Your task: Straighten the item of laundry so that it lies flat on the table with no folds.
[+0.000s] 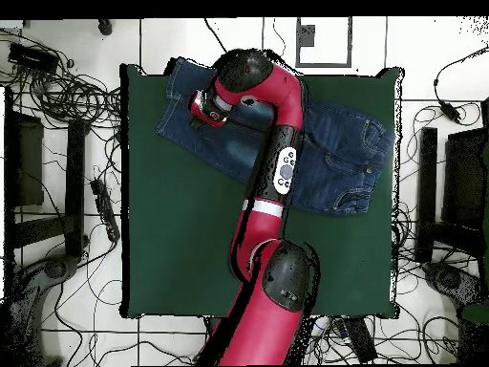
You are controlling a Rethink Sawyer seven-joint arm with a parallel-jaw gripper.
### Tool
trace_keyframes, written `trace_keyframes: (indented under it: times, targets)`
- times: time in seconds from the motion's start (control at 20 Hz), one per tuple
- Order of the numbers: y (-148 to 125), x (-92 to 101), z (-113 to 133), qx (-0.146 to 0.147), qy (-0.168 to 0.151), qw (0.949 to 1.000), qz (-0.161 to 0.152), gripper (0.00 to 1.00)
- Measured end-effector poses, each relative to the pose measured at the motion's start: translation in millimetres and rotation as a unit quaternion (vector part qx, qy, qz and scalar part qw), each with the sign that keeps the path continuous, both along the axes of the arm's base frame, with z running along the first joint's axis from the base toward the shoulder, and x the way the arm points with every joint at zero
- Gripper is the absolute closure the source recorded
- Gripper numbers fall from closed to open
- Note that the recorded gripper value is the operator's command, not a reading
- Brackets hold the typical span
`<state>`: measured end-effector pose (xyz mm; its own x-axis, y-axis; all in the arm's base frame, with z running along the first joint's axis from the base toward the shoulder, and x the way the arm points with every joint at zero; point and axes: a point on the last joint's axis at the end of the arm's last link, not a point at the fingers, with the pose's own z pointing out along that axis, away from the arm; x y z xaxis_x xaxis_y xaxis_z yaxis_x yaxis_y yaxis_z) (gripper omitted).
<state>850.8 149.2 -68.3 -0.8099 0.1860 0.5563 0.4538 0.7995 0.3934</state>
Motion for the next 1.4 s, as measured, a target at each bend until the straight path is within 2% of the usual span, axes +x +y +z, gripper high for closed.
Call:
trace_keyframes:
  times: [0.2, 0.4, 0.7, 0.9, 1.05, 1.15, 1.4]
  targets:
    - [10.4, 4.4, 26.5, 0.042, -0.018, 0.9989, 0.007, 1.0]
    - [14.2, 11.6, 67.6, 0.079, -0.034, 0.996, 0.021, 1.0]
    - [2.9, 14.6, 138.0, 0.116, -0.02, 0.991, 0.064, 1.0]
    - [-13.8, 16.2, 177.6, 0.11, -0.008, 0.9899, 0.089, 1.0]
    - [-30.7, 19.5, 198.3, 0.088, -0.011, 0.9914, 0.095, 1.0]
    - [-50.0, 22.8, 212.5, 0.059, -0.019, 0.9935, 0.096, 1.0]
    - [-88.3, 23.1, 230.8, 0.007, -0.025, 0.9948, 0.099, 1.0]
